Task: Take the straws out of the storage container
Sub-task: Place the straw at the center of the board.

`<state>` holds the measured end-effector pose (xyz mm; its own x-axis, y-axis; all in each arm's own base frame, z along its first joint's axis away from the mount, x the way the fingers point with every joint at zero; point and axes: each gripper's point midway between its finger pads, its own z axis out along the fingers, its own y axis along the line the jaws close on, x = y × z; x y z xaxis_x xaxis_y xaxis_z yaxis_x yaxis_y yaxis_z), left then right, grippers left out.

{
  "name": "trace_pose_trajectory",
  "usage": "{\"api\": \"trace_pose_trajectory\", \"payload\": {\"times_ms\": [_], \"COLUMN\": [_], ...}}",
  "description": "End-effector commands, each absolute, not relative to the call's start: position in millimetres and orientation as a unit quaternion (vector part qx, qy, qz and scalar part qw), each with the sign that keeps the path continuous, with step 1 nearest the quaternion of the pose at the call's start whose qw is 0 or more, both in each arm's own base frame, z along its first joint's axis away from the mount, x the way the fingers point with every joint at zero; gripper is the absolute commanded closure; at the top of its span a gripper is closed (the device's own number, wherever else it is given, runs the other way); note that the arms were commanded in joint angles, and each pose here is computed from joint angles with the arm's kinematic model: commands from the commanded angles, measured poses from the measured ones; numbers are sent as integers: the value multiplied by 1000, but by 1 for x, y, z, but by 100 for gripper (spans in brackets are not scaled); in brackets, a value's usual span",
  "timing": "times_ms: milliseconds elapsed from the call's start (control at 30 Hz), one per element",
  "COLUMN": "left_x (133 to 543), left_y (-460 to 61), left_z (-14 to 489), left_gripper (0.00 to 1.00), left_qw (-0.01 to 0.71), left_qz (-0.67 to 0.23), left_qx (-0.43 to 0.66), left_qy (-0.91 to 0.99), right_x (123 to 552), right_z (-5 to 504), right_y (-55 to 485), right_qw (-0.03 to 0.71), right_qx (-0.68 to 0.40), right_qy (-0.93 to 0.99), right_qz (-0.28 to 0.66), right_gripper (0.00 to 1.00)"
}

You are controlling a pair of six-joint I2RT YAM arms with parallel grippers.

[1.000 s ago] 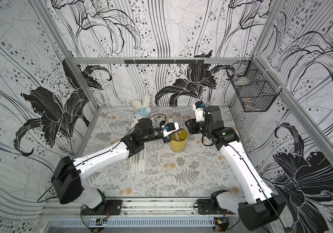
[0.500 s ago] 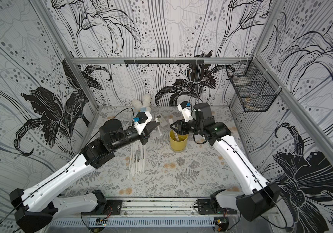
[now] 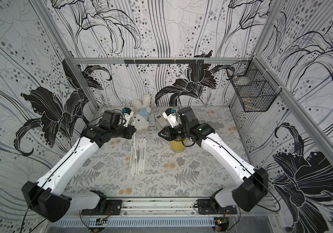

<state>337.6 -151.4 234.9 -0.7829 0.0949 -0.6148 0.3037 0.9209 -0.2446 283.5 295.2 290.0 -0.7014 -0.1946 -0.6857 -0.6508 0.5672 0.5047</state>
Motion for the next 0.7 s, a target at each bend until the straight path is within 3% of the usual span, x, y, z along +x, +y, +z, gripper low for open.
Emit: {"api": "trace_pose_trajectory", "payload": {"times_ms": [0, 300, 667], "left_x": [315, 326, 341], "left_y": [-161, -154, -144], "left_z": [195, 137, 102], "left_gripper": [100, 100, 97], "left_qw": [196, 96, 53], "left_qz": [-231, -236, -237], "left_qx": [97, 86, 66], "left_qy": [948, 963, 968], "right_x": [283, 287, 293], "right_z": [279, 256, 245], "right_y": [299, 295, 291], "right_qw": [283, 275, 283], "right_qx": [-256, -271, -271], "right_qy": [837, 849, 855], "right_qz": [392, 361, 340], "right_gripper": [67, 68, 68]}}
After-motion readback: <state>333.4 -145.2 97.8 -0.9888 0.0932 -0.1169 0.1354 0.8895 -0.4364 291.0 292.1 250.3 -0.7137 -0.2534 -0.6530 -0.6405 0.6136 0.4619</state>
